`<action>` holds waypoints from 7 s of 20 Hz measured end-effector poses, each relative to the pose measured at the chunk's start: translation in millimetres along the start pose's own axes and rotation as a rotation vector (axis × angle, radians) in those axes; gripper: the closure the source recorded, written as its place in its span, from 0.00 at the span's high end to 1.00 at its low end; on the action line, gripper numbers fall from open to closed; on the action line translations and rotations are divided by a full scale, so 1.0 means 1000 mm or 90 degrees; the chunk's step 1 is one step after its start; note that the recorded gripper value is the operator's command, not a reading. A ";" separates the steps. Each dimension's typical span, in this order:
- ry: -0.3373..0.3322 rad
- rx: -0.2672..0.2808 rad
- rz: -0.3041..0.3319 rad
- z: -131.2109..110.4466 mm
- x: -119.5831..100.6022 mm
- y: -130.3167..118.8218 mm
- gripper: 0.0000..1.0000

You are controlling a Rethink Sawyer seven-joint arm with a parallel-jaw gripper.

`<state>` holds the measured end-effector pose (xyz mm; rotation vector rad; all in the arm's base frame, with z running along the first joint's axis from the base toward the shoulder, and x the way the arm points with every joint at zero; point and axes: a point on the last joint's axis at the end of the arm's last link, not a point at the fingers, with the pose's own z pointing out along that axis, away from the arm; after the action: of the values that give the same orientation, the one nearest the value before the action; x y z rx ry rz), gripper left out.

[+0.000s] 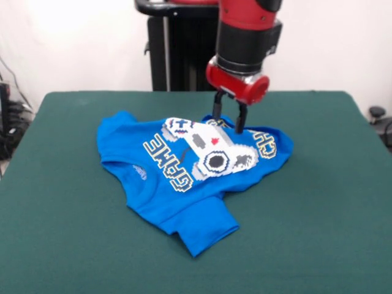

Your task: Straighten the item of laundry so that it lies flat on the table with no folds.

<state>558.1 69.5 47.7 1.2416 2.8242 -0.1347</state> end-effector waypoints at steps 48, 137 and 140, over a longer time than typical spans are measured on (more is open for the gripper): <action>-0.038 0.007 -0.017 0.035 0.072 -0.007 1.00; 0.024 0.060 -0.010 0.028 0.103 -0.111 1.00; 0.011 0.079 -0.019 0.033 0.107 -0.121 1.00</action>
<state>397.0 63.5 12.6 1.2286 2.8893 -0.3078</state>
